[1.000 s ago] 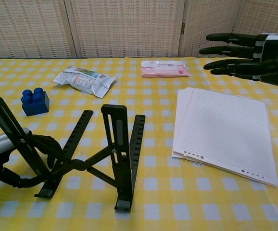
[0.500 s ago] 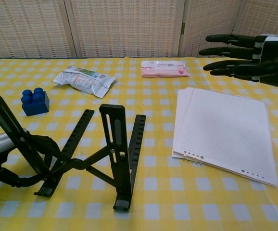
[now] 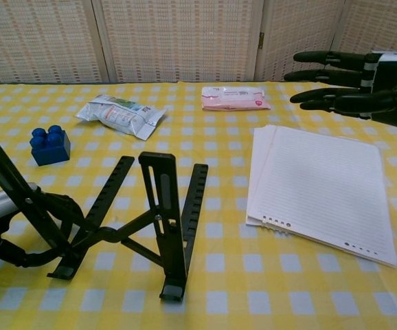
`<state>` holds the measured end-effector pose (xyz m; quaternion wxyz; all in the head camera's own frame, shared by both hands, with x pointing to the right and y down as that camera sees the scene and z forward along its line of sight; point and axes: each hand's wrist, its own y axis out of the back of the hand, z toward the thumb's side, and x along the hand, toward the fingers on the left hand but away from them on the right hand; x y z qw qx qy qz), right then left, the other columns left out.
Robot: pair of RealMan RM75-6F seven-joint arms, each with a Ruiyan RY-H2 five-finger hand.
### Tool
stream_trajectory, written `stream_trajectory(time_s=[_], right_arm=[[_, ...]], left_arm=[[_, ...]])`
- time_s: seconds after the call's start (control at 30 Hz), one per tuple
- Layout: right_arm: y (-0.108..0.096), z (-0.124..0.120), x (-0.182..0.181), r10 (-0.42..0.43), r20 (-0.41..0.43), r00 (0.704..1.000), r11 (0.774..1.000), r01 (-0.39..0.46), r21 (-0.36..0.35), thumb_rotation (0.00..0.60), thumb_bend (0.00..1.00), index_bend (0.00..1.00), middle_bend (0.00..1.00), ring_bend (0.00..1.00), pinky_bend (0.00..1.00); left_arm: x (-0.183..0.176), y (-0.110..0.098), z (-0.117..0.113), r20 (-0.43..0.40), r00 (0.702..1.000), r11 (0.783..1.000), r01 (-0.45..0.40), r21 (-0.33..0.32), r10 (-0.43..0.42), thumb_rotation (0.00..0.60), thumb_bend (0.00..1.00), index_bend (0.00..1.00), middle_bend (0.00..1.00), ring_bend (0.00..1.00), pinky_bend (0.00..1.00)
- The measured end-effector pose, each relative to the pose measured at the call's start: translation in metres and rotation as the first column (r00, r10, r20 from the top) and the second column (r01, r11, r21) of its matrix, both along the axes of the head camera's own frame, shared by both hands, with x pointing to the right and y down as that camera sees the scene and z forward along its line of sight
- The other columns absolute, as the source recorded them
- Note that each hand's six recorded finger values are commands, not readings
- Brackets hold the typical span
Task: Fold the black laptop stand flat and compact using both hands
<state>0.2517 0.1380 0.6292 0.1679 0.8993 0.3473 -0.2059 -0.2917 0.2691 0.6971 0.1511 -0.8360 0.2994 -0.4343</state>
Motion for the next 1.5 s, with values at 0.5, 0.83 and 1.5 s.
stream_trajectory(time_s=[0.5,0.83,1.5], right_arm=[[0.022,0.011,-0.007,-0.239,-0.273,0.932,0.948,0.285,0.144,0.600,0.25,0.00,0.05,0.09,0.00],[0.055,0.029,-0.055,-0.437,-0.391,0.810,0.842,0.522,0.139,0.600,0.25,0.00,0.03,0.07,0.00],[0.085,0.032,-0.172,-0.446,-0.208,0.870,0.849,0.485,0.207,0.600,0.25,0.00,0.03,0.07,0.00]], left_arm=[[0.005,0.002,-0.019,-0.063,0.998,0.999,0.012,-0.030,-0.014,0.600,0.41,0.25,0.27,0.14,0.22],[-0.010,-0.007,-0.045,-0.067,0.998,1.000,-0.008,-0.007,0.007,0.600,0.41,0.22,0.22,0.09,0.16],[-0.050,-0.025,-0.068,0.060,0.998,0.998,0.029,0.062,-0.032,0.600,0.41,0.22,0.22,0.09,0.15]])
